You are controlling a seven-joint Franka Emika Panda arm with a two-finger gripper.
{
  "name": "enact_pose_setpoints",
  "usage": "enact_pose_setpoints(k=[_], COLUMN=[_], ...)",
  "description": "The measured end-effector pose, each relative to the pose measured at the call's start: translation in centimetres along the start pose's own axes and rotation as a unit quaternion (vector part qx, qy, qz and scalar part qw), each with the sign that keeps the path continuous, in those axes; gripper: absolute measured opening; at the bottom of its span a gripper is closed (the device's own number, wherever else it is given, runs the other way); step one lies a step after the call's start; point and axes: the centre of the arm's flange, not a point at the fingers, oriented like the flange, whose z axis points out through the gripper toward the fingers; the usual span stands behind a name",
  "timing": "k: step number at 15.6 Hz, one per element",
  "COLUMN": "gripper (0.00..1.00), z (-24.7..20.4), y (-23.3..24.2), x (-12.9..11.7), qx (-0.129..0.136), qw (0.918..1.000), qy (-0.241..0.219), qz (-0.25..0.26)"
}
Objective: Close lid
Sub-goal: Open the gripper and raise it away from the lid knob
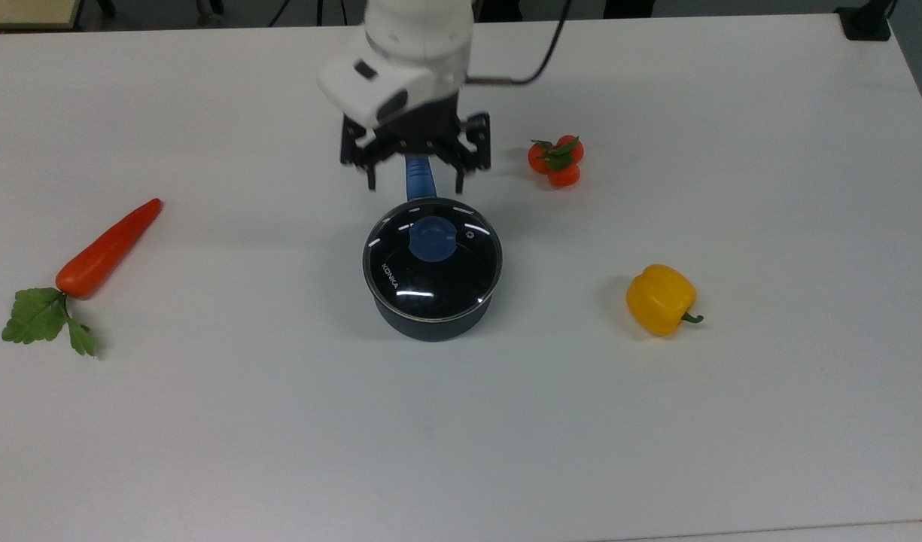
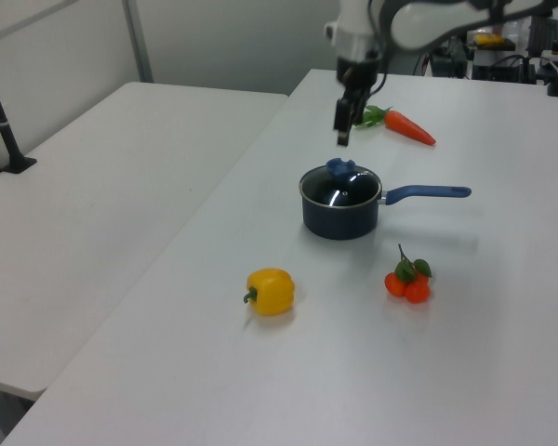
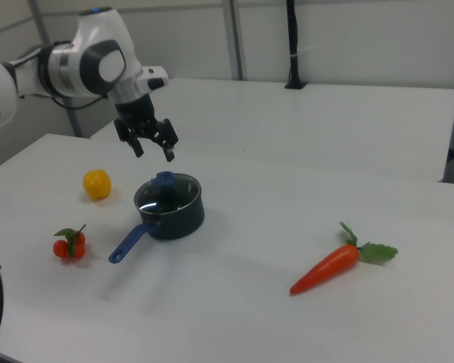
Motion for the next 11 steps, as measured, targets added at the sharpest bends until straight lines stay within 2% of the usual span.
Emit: enact_pose_setpoints(k=[5,9,11], gripper=[1.0,1.0,1.0], z=[-6.7,-9.2,-10.0], y=[5.3,8.4,8.9], x=[-5.0,-8.5,-9.4], qx=[-0.009,-0.012,-0.013], qw=[0.9992,0.998,0.9979], qy=[-0.028,-0.051,-0.051], qz=[0.028,0.035,0.038])
